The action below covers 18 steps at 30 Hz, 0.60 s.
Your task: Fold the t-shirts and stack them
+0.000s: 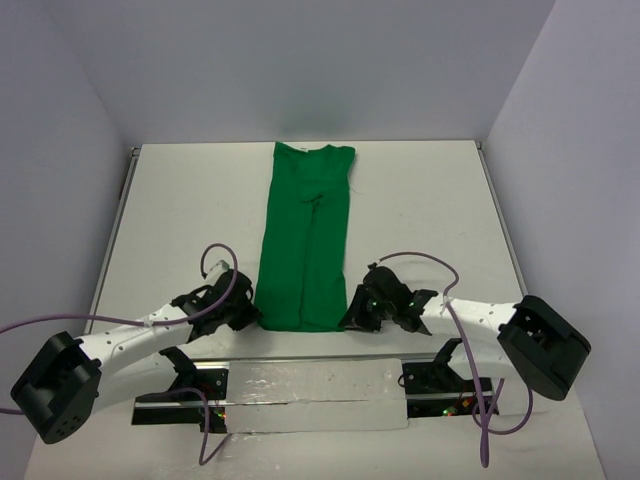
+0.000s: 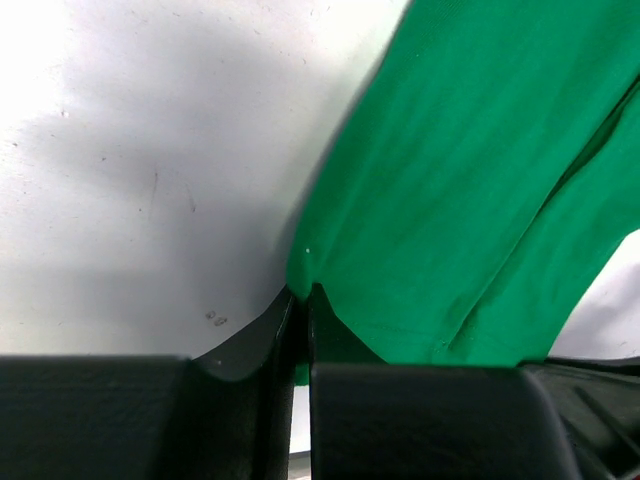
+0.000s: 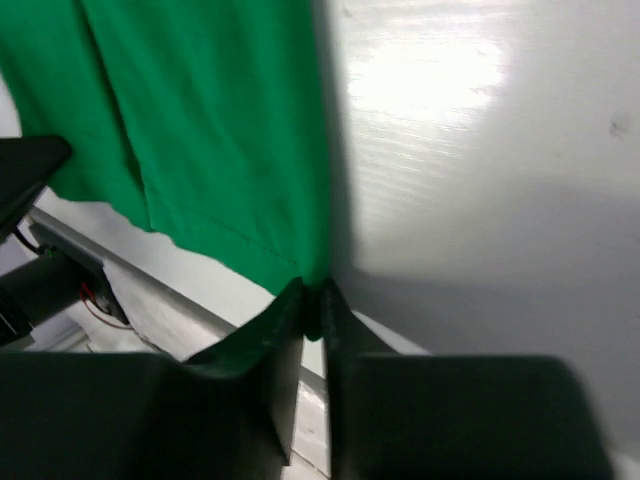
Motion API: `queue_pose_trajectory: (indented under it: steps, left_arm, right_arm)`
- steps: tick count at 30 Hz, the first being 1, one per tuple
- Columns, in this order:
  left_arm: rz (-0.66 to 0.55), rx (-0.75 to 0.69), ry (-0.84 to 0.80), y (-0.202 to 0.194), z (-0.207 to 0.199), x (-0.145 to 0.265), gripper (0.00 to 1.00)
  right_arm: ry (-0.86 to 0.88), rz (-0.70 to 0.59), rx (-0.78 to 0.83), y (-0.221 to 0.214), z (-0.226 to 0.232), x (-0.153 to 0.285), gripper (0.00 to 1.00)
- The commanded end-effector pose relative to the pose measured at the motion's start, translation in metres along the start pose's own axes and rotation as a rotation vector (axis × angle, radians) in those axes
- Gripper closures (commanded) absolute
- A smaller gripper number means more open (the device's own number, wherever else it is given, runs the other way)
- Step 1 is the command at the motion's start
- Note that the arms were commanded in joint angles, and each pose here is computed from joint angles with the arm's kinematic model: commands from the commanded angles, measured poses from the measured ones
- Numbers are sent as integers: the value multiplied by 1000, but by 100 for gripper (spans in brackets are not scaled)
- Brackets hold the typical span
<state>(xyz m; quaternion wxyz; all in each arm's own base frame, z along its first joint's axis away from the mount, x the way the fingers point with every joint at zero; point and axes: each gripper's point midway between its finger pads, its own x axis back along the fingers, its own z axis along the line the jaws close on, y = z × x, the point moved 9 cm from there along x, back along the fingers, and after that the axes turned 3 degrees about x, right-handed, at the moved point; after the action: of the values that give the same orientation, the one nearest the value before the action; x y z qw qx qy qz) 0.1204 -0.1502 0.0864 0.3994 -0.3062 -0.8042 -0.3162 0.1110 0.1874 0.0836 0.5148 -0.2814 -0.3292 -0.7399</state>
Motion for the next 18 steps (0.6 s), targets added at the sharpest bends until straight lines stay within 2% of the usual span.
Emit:
queue_pose_trajectory:
  steps: [1,6,11,18]
  left_arm:
    - [23,-4,16,-2,-2,2,90]
    - [7,7,-17,5,-19,16,90]
    - [-71,3,-56,26,-65,34,90]
    - [-138,-59,-29,62,-131,19,90]
  right_arm:
    - [-156,-3,-4,-8,-22,3,89]
    - [-139,-167,33,15,2,24,91]
    - [-177,-309,99,55,28,43,91]
    - [-155,-429,98,123,58,44,91]
